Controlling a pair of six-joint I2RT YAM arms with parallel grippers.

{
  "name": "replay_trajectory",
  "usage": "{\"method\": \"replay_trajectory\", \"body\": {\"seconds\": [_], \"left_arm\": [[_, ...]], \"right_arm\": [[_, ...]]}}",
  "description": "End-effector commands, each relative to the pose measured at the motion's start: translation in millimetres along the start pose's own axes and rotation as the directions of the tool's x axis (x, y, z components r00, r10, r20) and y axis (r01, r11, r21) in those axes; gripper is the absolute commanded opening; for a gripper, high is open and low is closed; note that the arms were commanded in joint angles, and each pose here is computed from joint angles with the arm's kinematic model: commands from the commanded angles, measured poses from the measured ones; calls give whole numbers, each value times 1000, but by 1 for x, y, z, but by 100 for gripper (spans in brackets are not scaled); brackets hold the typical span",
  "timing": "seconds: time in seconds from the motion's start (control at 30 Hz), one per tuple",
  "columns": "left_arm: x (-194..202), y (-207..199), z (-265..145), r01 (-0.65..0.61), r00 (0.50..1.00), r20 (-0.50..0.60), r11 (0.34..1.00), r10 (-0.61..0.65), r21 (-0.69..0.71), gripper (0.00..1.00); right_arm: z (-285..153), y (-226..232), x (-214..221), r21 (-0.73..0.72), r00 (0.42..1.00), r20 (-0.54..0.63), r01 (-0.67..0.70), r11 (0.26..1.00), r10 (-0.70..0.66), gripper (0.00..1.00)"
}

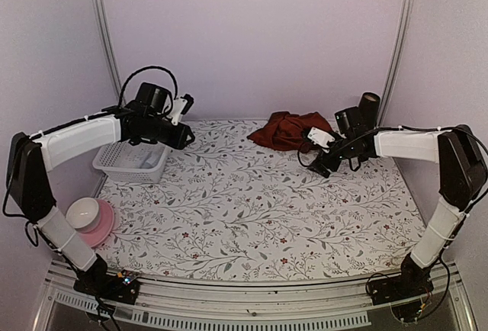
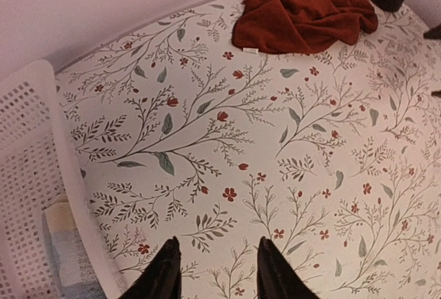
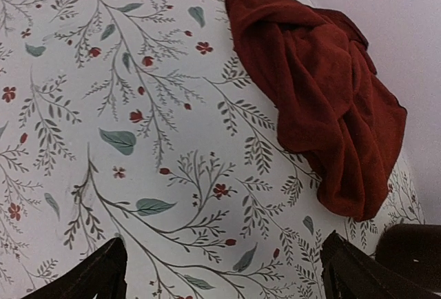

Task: Roll the towels
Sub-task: Pick up the towel from the corner of the board.

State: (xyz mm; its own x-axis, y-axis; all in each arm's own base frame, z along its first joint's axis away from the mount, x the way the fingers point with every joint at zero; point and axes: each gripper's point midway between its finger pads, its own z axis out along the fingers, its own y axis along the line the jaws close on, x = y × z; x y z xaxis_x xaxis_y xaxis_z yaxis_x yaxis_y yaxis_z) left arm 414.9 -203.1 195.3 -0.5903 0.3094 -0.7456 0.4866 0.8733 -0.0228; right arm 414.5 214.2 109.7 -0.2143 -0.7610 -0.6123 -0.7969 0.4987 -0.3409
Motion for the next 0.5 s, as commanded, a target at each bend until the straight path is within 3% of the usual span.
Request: {"method": "replay_trajectory", "body": {"seconds": [0.0, 0.23, 0.47], "left_arm": [[0, -30, -14, -94, 996, 2, 994, 94, -53, 42], [23, -87, -15, -248, 968, -44, 969, 248, 4, 50], [45, -135, -15, -345, 934, -68, 935, 350, 79, 59]], "right_arm": [[-2, -60, 16, 191, 992, -17, -119, 974, 124, 99], [25, -107, 38, 294, 985, -124, -76, 953, 117, 99], [77, -127, 52, 293, 970, -196, -81, 953, 143, 100]]}}
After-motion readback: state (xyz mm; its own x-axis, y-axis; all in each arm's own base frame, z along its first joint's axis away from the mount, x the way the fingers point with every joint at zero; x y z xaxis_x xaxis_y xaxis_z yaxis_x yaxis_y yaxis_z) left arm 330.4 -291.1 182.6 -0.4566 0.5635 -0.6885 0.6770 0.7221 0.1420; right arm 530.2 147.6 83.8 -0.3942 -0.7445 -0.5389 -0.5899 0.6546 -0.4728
